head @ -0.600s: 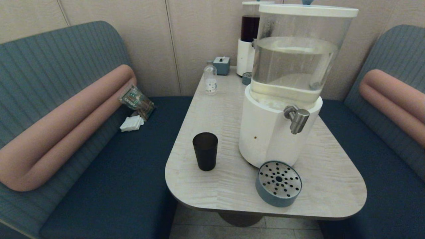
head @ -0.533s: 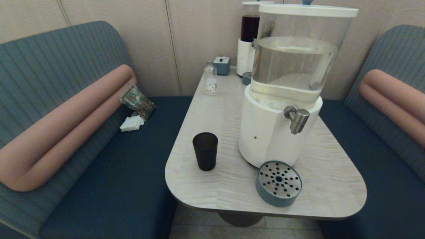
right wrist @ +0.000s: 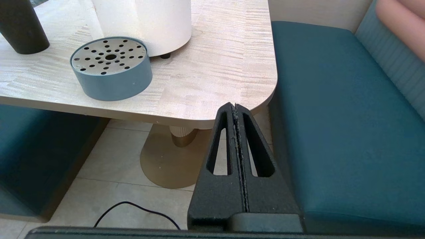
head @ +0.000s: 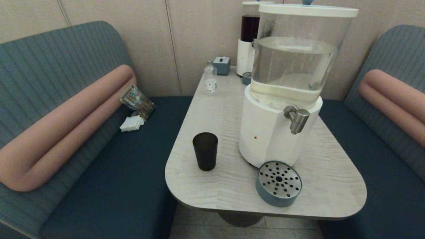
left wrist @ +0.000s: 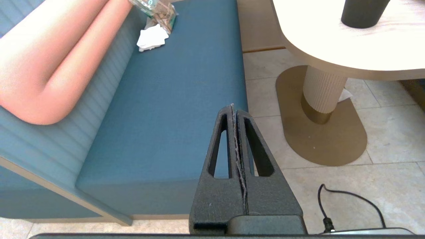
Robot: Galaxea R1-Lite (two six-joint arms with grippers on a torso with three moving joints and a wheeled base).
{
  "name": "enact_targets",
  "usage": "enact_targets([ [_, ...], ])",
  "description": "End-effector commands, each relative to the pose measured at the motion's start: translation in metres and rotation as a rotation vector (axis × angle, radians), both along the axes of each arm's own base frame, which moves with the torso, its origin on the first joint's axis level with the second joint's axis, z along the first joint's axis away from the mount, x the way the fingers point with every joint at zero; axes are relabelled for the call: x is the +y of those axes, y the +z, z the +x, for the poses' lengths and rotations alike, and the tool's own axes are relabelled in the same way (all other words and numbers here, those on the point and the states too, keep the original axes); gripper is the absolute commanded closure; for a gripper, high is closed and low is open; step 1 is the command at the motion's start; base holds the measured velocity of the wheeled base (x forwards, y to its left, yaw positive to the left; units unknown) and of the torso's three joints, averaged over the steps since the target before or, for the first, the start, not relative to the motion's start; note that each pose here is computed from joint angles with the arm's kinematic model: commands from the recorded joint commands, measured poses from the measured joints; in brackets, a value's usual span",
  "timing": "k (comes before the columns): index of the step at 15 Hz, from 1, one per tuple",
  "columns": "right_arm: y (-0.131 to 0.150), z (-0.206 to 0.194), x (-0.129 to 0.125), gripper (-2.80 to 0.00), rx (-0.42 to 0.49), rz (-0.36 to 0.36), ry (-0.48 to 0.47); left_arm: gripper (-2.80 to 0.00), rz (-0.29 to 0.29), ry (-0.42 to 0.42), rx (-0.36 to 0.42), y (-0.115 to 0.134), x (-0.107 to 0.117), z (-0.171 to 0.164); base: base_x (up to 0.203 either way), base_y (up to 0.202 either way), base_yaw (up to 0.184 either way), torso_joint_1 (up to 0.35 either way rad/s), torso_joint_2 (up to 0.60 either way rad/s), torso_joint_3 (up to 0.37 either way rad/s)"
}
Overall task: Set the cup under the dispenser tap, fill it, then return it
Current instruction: Pick up the cup
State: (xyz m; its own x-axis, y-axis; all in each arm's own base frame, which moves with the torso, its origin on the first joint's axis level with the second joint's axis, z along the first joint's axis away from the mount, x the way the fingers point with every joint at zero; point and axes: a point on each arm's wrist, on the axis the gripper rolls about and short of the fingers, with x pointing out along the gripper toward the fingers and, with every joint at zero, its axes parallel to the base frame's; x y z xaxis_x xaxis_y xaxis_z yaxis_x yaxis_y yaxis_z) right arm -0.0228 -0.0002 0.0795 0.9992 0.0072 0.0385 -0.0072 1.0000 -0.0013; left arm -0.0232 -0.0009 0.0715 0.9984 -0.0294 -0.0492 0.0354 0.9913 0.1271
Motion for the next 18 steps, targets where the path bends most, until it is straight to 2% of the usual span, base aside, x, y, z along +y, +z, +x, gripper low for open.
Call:
enact_targets([
  [1,-0.004,0.001,0.0,0.0,0.009,0.0,0.0,0.0,0.004,0.0,0.009,0.0,0.0,0.0,0.0,0.0,0.0,0.0,0.0,0.0],
  [3,-0.004,0.001,0.0,0.0,0.011,0.0,0.0,0.0,-0.005,-0.011,-0.003,0.012,0.0,-0.001,0.0,0.0,0.0,0.0,0.0,0.0],
  [5,-0.004,0.001,0.0,0.0,0.011,0.0,0.0,0.0,-0.036,-0.031,-0.021,0.052,-0.001,0.001,0.0,0.0,0.0,0.0,0.0,0.0],
  [8,-0.004,0.001,0.0,0.0,0.009,0.0,0.0,0.0,-0.088,-0.061,0.004,0.105,-0.001,0.03,0.0,0.0,0.0,0.0,0.0,0.0],
  [10,-0.004,0.001,0.0,0.0,0.011,0.0,0.0,0.0,-0.13,-0.129,-0.015,0.131,-0.003,0.057,0.0,0.0,0.0,0.0,0.0,0.0],
  [12,-0.004,0.001,0.0,0.0,0.011,0.0,0.0,0.0,-0.171,-0.279,0.001,0.143,-0.006,0.082,0.0,0.0,0.0,0.0,0.0,0.0],
  [13,-0.004,0.001,0.0,0.0,0.009,0.0,0.0,0.0,-0.188,-0.324,0.02,0.146,-0.007,0.094,0.0,0.0,0.0,0.0,0.0,0.0],
  [15,-0.004,0.001,0.0,0.0,0.011,0.0,0.0,0.0,-0.206,-0.36,0.021,0.151,-0.008,0.124,0.0,0.0,0.0,0.0,0.0,0.0],
  [18,-0.004,0.001,0.0,0.0,0.01,0.0,0.0,0.0,-0.228,-0.384,-0.026,0.148,-0.008,0.168,0.0,0.0,0.0,0.0,0.0,0.0],
])
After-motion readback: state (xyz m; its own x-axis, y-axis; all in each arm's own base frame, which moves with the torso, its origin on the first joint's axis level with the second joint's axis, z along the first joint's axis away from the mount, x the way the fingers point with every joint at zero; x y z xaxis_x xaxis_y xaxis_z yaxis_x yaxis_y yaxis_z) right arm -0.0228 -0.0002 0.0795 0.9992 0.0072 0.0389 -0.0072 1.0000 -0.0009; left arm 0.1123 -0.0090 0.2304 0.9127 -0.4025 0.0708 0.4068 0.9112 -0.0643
